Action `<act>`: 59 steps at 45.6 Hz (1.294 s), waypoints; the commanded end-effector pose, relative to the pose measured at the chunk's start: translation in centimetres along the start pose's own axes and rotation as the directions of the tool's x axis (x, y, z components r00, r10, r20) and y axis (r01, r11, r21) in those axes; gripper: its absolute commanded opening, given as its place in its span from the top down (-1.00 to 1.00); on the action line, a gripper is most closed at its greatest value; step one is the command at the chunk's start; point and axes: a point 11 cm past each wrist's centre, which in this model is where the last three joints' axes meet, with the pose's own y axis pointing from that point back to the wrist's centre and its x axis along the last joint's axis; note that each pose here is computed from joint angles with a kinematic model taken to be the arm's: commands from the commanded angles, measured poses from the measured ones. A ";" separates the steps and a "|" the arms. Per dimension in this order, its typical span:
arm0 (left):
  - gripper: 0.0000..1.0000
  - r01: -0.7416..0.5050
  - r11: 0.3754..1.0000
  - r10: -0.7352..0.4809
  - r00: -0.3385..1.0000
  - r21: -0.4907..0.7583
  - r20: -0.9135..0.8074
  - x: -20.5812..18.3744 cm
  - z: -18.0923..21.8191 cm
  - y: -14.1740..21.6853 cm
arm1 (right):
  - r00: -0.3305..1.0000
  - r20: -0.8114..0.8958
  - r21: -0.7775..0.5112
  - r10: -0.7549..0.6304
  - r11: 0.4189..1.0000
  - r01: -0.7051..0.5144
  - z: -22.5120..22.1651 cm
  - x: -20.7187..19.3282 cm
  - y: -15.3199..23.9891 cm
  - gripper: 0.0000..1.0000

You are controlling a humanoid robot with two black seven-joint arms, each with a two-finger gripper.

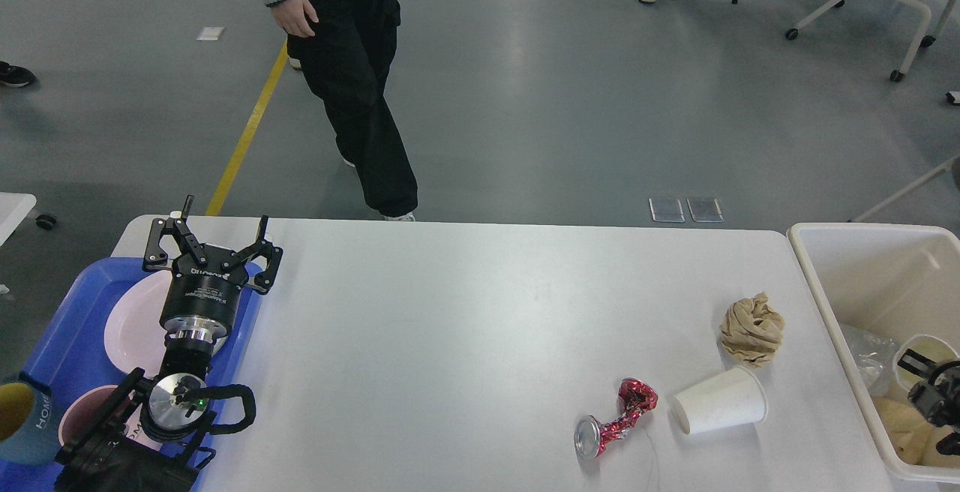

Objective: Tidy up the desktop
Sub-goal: 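Lower the paper cup into the bin and release it, then raise the right gripper out of the bin toward the brown paper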

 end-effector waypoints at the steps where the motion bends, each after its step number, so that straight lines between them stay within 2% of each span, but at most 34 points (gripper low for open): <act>1: -0.93 0.000 1.000 0.000 1.000 0.000 -0.001 0.0 0.0 0.0 | 1.000 0.003 -0.016 0.006 1.000 -0.006 1.0 -1.4 -0.3 1.00; 12: -0.93 0.000 1.000 0.000 1.000 0.000 -0.001 0.0 0.0 0.0 | 0.999 -0.023 -0.010 -0.026 1.000 0.026 0.6 -4.3 -0.3 1.00; 19: -0.93 0.000 1.000 0.000 1.000 0.000 -0.001 0.0 0.0 0.0 | 1.000 -0.020 -0.009 -0.019 1.000 0.019 0.5 -4.1 -0.3 1.00; 22: -0.93 0.000 1.000 0.000 1.000 0.000 -0.001 0.0 0.0 0.0 | 1.000 -0.010 -0.009 0.017 1.000 -0.017 0.6 -3.4 -0.3 0.06; 26: -0.93 0.000 1.000 0.000 1.000 0.001 0.001 0.0 0.0 0.0 | 0.997 0.000 -0.011 0.074 0.997 -0.074 0.8 -3.0 -0.3 -0.52; 28: -0.93 0.000 1.000 0.000 1.000 0.001 0.001 0.0 0.0 0.0 | 0.996 0.002 -0.010 0.089 0.996 -0.089 0.7 -2.8 -0.3 -0.99; 41: -0.93 0.000 1.000 0.000 1.000 0.001 0.001 0.0 0.0 0.0 | 0.997 0.010 0.004 0.080 0.997 -0.080 -0.1 -2.3 -0.1 -1.00; 52: -0.93 0.000 1.000 0.000 1.000 0.001 0.001 0.0 0.0 0.0 | 0.997 0.068 0.046 0.021 0.999 -0.024 -2.5 5.1 2.1 -1.00; 59: -0.93 0.000 1.000 0.000 1.000 0.000 -0.001 0.0 0.0 0.0 | 0.999 -0.019 0.104 -0.032 0.994 0.034 -6.0 10.4 5.9 -1.00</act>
